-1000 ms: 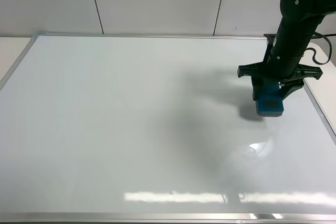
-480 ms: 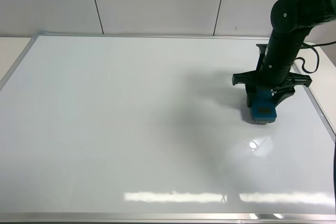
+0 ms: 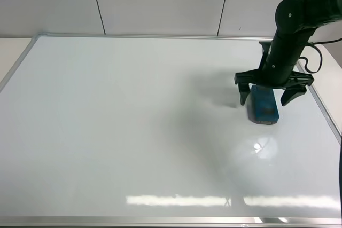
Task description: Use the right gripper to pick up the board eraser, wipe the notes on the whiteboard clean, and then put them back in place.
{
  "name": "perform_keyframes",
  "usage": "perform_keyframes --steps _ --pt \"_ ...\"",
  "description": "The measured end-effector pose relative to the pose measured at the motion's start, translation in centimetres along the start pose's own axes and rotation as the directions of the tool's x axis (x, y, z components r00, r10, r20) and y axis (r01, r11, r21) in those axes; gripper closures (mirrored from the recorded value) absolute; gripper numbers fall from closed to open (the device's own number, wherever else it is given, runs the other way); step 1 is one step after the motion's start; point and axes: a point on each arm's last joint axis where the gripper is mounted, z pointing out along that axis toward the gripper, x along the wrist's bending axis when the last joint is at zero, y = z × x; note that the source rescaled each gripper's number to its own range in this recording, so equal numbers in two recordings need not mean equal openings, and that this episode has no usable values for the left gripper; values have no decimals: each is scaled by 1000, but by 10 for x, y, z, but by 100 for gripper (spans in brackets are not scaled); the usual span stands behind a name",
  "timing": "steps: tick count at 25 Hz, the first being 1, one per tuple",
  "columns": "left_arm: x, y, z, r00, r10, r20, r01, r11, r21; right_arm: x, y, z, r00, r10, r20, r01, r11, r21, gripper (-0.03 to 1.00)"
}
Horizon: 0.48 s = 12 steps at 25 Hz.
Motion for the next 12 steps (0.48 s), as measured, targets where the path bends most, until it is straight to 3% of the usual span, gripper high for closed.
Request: perform_keyframes --steps 6,12 --pt "0 0 0 1000 -1 0 1 1000 0 0 1 -8 1000 0 -11 0 999 -34 -2" --pt "0 0 0 1000 -1 0 1 1000 0 -6 -5 -73 998 2 -57 -14 977 -212 -2"
